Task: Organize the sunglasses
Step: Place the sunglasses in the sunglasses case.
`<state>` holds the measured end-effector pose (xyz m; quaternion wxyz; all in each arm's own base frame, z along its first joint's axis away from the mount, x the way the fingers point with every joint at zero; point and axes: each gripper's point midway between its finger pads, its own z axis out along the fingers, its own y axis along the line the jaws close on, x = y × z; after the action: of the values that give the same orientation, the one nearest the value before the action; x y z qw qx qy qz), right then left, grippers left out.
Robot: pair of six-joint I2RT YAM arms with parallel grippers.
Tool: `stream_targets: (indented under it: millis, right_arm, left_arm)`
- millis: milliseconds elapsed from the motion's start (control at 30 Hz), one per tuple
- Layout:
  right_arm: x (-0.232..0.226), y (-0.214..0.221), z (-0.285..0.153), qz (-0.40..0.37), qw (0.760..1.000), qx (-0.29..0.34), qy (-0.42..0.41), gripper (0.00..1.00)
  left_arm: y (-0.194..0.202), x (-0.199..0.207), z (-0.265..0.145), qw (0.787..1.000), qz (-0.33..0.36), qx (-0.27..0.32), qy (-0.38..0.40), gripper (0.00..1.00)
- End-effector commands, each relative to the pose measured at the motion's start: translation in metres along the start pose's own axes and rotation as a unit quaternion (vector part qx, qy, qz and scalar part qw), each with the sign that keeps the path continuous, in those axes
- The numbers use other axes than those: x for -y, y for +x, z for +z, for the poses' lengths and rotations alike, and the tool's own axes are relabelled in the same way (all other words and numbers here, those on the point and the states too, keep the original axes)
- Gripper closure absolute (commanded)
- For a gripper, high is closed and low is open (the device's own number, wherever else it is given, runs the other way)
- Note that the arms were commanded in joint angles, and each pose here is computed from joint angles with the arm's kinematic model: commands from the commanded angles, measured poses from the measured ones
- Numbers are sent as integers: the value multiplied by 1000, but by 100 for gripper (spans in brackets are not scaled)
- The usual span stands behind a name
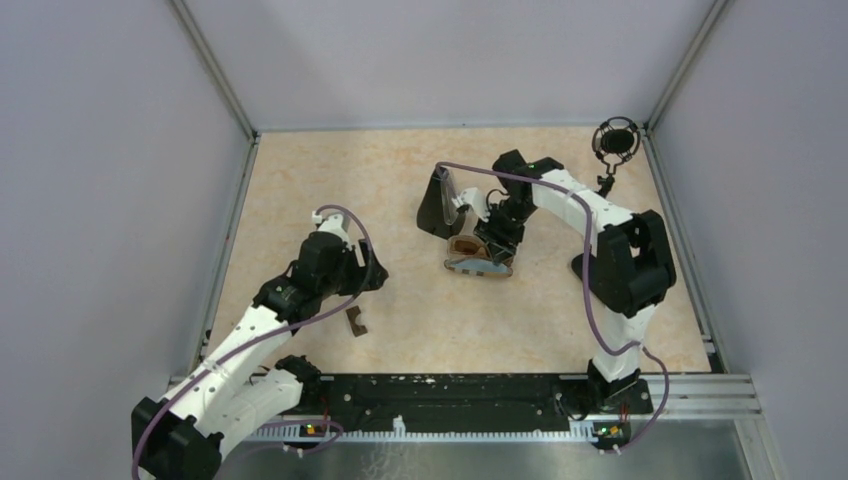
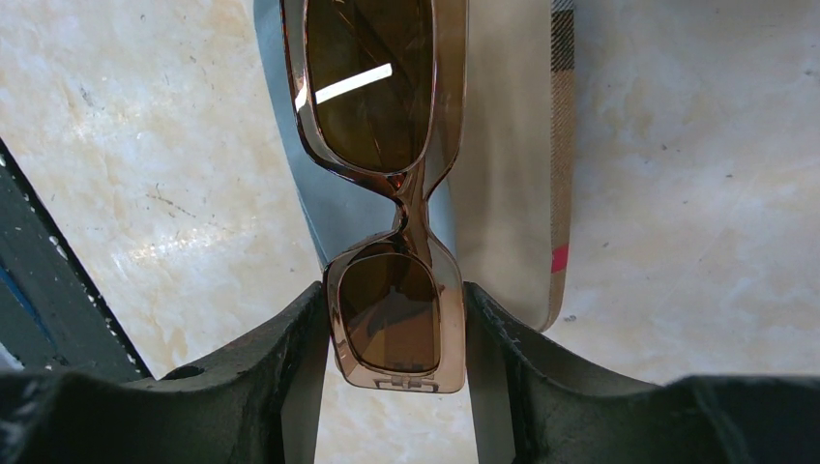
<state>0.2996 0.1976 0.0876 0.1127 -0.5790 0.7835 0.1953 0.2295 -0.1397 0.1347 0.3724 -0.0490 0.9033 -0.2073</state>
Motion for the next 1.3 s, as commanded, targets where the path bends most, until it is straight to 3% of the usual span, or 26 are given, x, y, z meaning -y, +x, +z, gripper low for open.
stream_targets:
  millis: [0,367,700,1200,1233,1267]
  right_arm:
    - [4,-9,2,-4,1000,13,-14,85]
    - [2,-4,16,12,999,3,-36,84]
    - [1,-1,20,28,998,3,-50,62]
    - [7,-5,19,25,998,10,-51,42]
    - [8,-6,18,23,998,11,-50,38]
    - [9,-7,18,23,998,12,-49,23]
  left_arm:
    - [-6,10,1,1000,7,9,27,20]
    - [-2,10,3,999,11,4,31,21]
    - [0,13,7,999,8,-2,39,21]
    - [6,17,12,999,4,-15,52,22]
    - [6,17,13,999,4,-15,52,22]
    - [7,17,13,999,4,-16,52,22]
